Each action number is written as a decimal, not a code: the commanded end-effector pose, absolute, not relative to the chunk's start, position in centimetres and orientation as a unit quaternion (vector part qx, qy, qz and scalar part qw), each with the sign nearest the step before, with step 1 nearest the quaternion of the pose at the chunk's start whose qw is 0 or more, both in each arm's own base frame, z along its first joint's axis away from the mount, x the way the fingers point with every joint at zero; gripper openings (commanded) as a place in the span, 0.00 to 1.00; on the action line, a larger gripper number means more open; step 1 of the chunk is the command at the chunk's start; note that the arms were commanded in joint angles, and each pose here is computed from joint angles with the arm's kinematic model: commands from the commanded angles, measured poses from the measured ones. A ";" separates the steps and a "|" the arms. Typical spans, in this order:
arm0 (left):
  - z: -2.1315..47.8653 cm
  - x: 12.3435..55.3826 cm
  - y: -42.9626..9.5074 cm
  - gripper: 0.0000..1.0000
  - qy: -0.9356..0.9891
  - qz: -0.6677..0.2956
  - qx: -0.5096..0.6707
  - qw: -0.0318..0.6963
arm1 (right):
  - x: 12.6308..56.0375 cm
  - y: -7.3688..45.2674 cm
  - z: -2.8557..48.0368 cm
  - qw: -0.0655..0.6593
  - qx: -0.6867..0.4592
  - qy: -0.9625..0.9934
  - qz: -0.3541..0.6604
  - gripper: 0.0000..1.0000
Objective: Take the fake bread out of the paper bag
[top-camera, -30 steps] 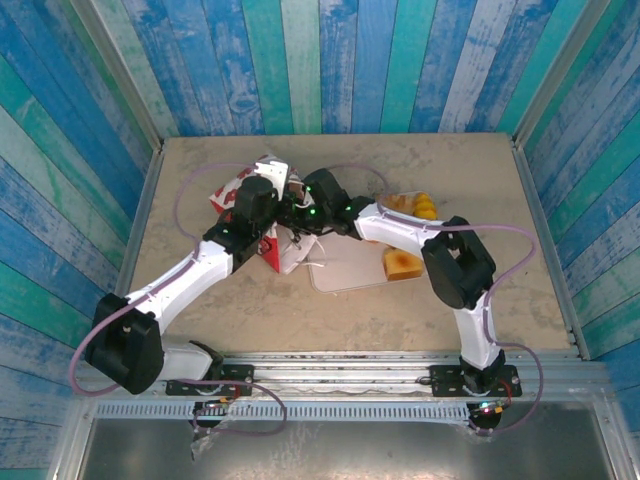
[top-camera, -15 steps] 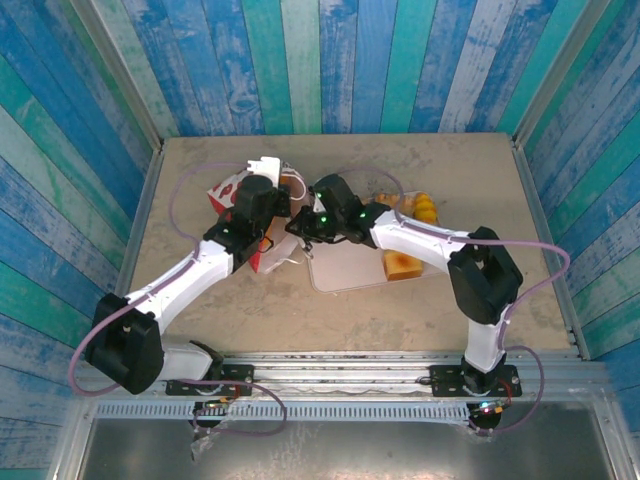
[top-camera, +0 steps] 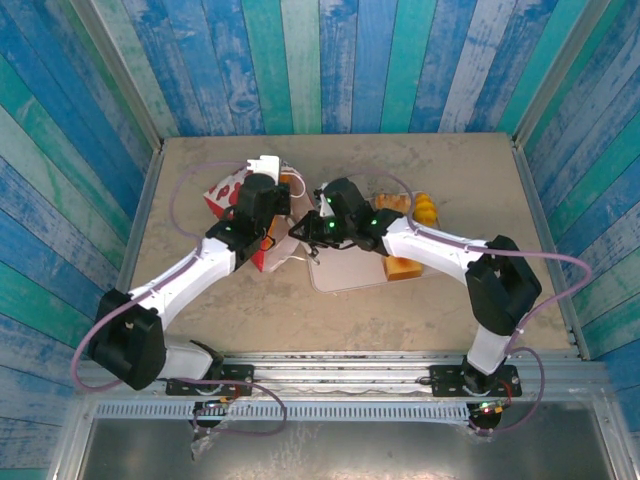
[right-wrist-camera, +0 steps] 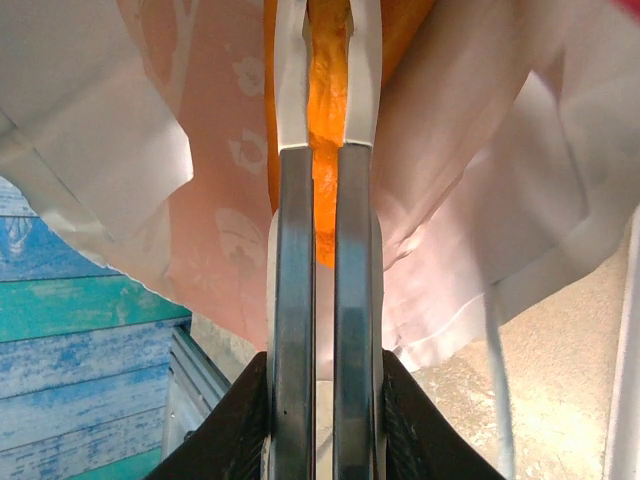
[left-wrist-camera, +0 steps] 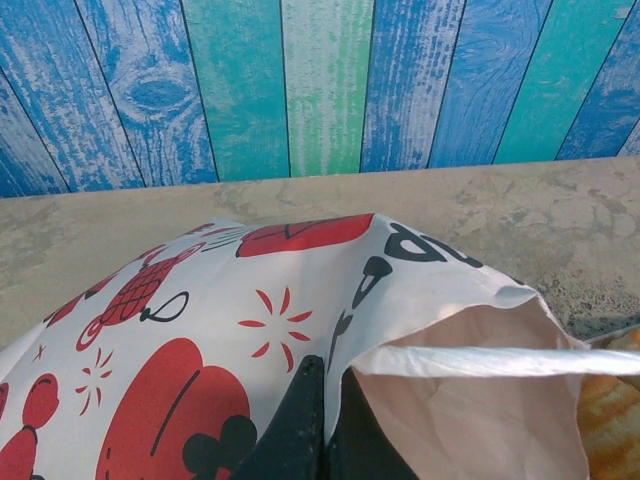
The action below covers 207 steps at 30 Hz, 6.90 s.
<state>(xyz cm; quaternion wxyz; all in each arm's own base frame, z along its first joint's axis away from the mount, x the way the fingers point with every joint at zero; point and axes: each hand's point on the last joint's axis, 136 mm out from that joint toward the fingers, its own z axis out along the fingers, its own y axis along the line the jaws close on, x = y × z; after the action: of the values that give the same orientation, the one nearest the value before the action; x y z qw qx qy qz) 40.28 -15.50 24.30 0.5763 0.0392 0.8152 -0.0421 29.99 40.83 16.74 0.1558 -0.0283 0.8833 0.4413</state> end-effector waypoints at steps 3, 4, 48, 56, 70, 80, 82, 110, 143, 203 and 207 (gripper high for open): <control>24.5 41.3 -15.3 0.02 0.816 -0.033 0.015 0.577 | 28.8 41.7 20.1 0.195 -0.062 0.852 0.481 0.01; 24.5 41.3 -15.2 0.02 0.817 -0.032 0.012 0.576 | 28.6 41.6 20.3 0.201 -0.066 0.851 0.481 0.01; 24.2 42.5 -13.3 0.02 0.822 0.004 -0.053 0.567 | 25.6 34.9 22.3 0.319 -0.048 0.842 0.432 0.01; 24.5 42.2 -13.1 0.02 0.822 0.007 -0.052 0.568 | 25.8 33.3 22.1 0.329 -0.024 0.852 0.407 0.01; 24.2 41.7 -12.4 0.02 0.821 0.017 -0.049 0.568 | 25.8 28.5 27.0 0.403 -0.010 0.835 0.374 0.01; 24.4 41.0 -11.3 0.02 0.822 0.029 -0.060 0.566 | 25.1 21.9 29.5 0.447 -0.048 0.868 0.209 0.01; 24.5 40.7 -11.0 0.02 0.821 0.030 -0.064 0.567 | 24.8 20.8 29.0 0.440 -0.061 0.881 0.164 0.01; 25.0 38.2 -7.3 0.03 0.803 0.007 -0.117 0.584 | 23.3 24.1 18.0 0.263 -0.206 0.935 -0.120 0.03; 24.5 38.1 -7.3 0.03 0.808 0.009 -0.113 0.578 | 24.2 27.6 12.0 0.179 -0.241 0.934 -0.196 0.18; 25.2 37.8 -7.1 0.03 0.801 -0.008 -0.121 0.586 | 22.8 31.8 9.9 0.106 -0.242 0.964 0.040 0.28; 25.1 37.8 -7.1 0.03 0.802 -0.007 -0.121 0.585 | 23.8 30.8 9.6 0.111 -0.221 0.969 0.029 0.28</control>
<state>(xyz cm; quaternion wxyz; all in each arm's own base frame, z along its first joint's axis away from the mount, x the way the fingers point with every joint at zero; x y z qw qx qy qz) 38.16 -7.45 24.03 0.5724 -0.1099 0.8126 0.0032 23.05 31.72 10.31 0.1123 -0.2333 0.9650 0.0425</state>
